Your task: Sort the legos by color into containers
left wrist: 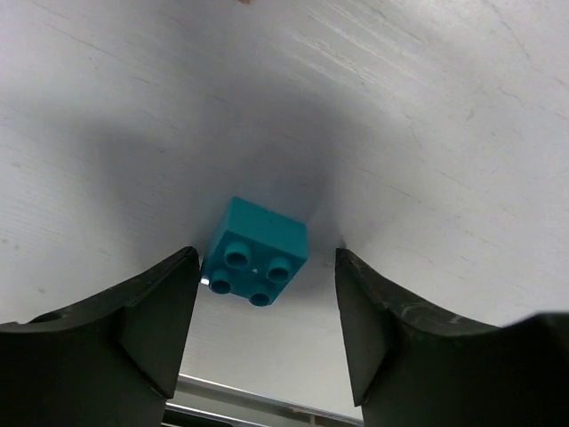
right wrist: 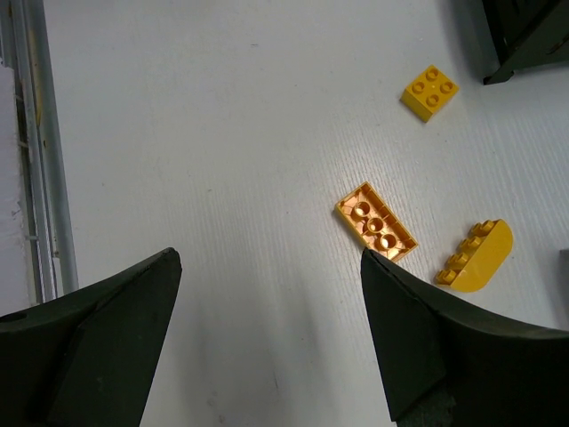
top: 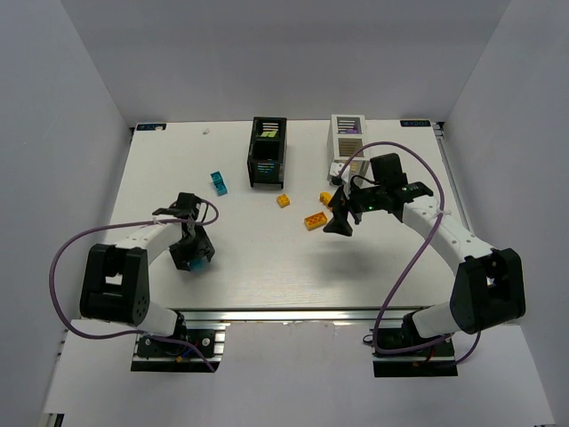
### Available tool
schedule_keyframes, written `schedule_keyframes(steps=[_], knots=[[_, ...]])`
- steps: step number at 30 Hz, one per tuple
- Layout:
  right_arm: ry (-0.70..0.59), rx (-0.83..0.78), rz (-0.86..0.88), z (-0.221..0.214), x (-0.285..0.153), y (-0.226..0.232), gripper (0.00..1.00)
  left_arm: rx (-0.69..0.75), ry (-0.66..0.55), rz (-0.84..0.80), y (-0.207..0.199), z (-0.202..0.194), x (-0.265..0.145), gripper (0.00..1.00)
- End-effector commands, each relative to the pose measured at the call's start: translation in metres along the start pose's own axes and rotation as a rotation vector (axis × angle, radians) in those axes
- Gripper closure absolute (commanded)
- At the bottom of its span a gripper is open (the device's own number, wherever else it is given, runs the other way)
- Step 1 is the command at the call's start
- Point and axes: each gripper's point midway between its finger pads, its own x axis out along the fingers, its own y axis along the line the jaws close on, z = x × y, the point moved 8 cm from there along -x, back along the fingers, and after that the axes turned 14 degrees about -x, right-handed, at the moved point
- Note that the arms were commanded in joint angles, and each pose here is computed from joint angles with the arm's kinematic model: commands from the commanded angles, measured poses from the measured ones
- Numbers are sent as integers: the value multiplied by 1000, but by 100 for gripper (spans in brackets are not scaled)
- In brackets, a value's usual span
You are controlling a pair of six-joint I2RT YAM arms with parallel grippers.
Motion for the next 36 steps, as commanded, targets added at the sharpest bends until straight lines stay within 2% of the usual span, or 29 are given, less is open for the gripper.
schedule_keyframes(steps=[1,8,12,14,15,16,21,24,27,28,30,31,33,34,35,36], knots=[[-32,-25,-20,10,-5,-5,14,-12,35,6,7,-11,11,29],[-29,-20,-26,10,-7,-5,14,-27,34,-42,0,-10,12,46],[-28,-15,-31,10,-9,-3,14,-32,37,-89,-7,-7,11,62],[-23,-13,-33,9,-9,-2,14,-34,45,-137,-13,-6,8,70],[-23,-15,-35,9,-10,-1,14,-38,40,-166,-17,-5,7,79],[-20,-13,-36,8,-10,0,14,-35,66,-214,-22,-7,3,82],[-19,-7,-47,9,-12,0,16,-59,78,-370,-38,-3,-16,95],[-24,5,-56,10,-12,-1,21,-70,72,-482,-51,3,-36,99],[-32,16,-69,11,-14,-4,32,-77,42,-597,-67,16,-63,100],[-38,25,-68,12,-14,-3,42,-67,44,-647,-75,18,-72,100],[-42,34,-70,13,-15,-5,55,-65,22,-722,-91,31,-92,100],[-44,46,-70,13,-16,-5,68,-56,27,-753,-99,34,-99,100],[-47,54,-71,13,-16,-6,82,-52,6,-823,-118,48,-116,100],[-50,58,-72,14,-17,-6,96,-42,11,-850,-126,50,-121,100],[-51,62,-74,14,-17,-6,100,-43,11,-868,-135,54,-125,100],[-50,68,-76,14,-18,-6,100,-32,-17,-916,-147,63,-140,100]])
